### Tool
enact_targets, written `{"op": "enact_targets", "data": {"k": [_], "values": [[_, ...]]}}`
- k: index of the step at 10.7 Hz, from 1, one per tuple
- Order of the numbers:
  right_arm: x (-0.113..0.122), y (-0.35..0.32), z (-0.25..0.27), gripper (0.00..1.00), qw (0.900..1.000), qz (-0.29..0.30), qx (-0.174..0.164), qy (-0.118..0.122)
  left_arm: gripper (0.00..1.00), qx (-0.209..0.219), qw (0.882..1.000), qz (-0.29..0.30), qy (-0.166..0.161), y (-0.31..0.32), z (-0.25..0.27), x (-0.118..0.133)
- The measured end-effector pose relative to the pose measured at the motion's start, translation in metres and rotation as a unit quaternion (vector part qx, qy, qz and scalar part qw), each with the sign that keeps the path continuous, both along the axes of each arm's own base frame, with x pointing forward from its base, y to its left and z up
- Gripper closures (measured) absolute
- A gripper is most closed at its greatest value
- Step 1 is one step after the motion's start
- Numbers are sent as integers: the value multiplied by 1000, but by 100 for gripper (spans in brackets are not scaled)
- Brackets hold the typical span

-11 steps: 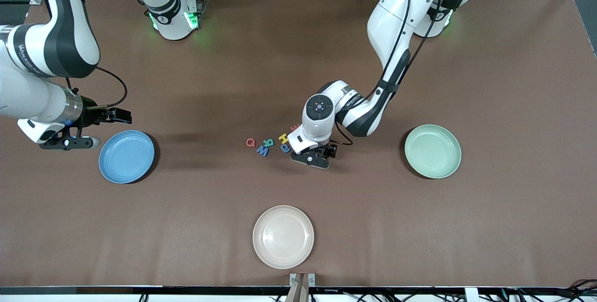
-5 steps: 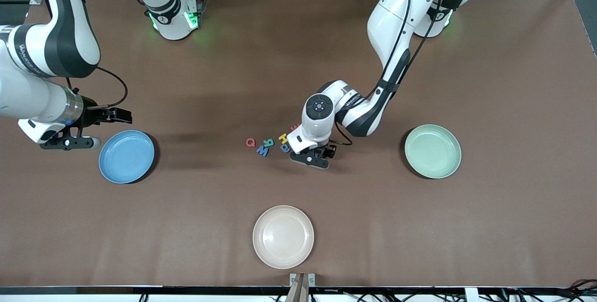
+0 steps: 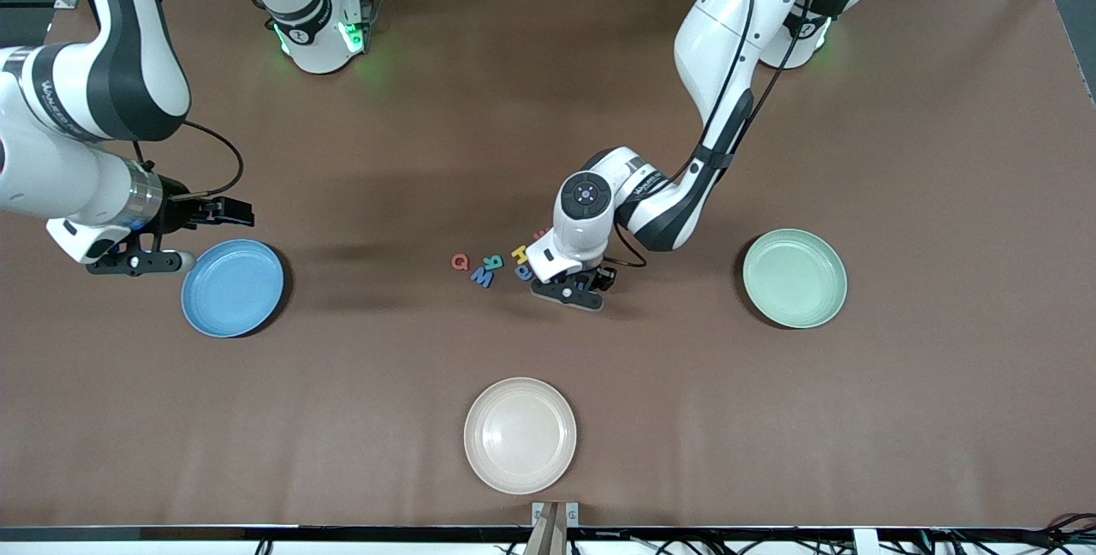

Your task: Sort uppercase to blue plate, lowercase to green plate

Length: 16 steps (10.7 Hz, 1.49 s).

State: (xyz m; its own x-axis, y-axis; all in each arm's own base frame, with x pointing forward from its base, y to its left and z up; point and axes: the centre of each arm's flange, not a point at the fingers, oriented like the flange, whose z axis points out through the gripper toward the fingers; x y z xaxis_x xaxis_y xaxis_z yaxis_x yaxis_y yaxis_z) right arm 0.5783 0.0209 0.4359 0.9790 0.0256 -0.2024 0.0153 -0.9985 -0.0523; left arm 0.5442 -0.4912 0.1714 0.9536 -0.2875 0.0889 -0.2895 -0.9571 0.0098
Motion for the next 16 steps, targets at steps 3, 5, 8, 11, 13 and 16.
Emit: {"op": "enact_targets", "data": {"k": [3,5,8,11,13,16], "values": [[0,9,0,0,1000,7,0,0,44,-1,1000,0,-1,0,1,0],[0,11,0,0,1000,9,1,-1,47,-1,1000,0,-1,0,2,1],[-1,22,0,0,1000,-12,12,1,57,-1,1000,0,-2,0,3,1],[-3,49,1,0,1000,-20,7,2,60,-1,1000,0,-2,0,3,1],[-4,62,1,0,1000,-26,4,1,60,-1,1000,0,-2,0,3,1],[-7,83,2,0,999,-37,-2,0,60,0,1000,-8,-2,1,4,3]]}}
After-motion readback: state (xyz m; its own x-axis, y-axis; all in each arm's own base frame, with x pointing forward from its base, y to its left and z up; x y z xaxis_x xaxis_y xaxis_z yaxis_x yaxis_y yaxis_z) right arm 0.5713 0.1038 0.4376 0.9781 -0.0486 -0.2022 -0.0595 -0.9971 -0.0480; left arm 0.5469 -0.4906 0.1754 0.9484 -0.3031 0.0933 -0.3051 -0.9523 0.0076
